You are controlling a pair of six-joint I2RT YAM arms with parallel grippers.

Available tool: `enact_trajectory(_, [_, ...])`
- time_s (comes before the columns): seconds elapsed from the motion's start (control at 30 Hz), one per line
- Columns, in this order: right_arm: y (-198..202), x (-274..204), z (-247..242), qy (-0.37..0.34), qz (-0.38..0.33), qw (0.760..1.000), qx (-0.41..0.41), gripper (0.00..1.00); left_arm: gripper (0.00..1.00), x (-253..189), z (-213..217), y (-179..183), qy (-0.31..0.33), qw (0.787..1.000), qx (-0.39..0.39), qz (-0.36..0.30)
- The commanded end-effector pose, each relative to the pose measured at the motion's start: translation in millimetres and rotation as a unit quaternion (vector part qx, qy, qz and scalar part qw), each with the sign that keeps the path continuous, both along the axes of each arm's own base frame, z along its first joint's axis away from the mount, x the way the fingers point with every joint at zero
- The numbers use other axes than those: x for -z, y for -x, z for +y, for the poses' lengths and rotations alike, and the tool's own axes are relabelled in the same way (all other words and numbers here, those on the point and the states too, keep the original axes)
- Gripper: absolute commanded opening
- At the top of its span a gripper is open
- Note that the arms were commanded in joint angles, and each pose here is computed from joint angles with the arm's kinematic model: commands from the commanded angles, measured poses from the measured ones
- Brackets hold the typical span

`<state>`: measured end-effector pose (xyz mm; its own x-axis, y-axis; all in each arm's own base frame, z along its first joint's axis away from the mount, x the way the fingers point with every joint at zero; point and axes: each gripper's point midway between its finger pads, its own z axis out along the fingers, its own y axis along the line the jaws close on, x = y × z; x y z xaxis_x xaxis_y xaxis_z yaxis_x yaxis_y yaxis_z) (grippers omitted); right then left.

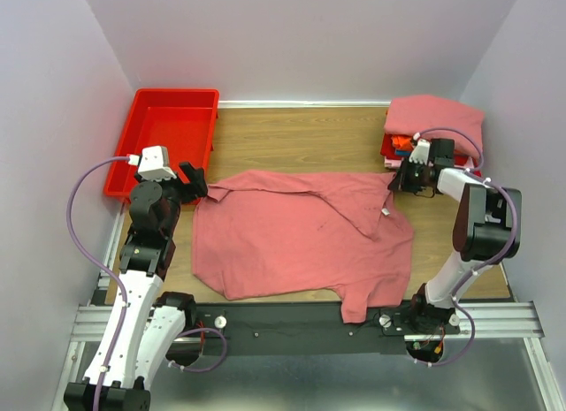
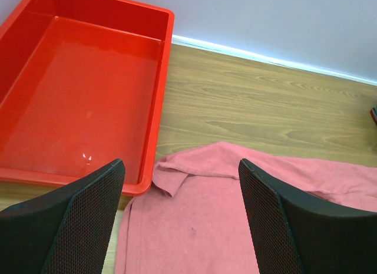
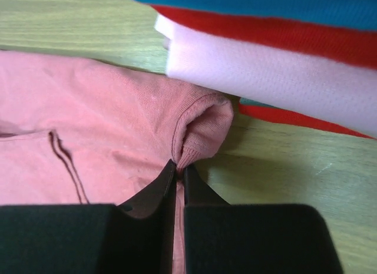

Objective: Fold and stack the t-shirts
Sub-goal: Fold the tshirt

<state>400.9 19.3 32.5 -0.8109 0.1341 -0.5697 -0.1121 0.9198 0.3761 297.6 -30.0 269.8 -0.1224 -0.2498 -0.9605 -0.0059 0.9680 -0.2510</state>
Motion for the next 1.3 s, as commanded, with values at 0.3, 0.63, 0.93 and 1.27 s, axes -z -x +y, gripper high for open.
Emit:
enact_trajectory(0.3, [2, -52, -8, 0.049, -0.08, 0.996, -0.007, 0.06, 0.85, -4, -3, 1, 0.0, 1.0, 0.013, -0.013])
enact_trajectory(0.63, [6, -87, -31, 0.125, -0.132, 0.983, 0.014, 0.05, 0.85, -6, -6, 1, 0.0, 1.0, 0.02, -0.016])
enact_trajectory(0.93, [9, -101, -69, 0.222, -0.14, 0.964, 0.047, 0.04, 0.85, -6, -13, -1, 0.0, 0.999, 0.041, -0.018])
enact_trajectory(1.27, [14, -99, -85, 0.264, -0.129, 0.955, 0.047, 0.1, 0.81, 15, -57, -8, 0.012, 0.987, 0.162, 0.011])
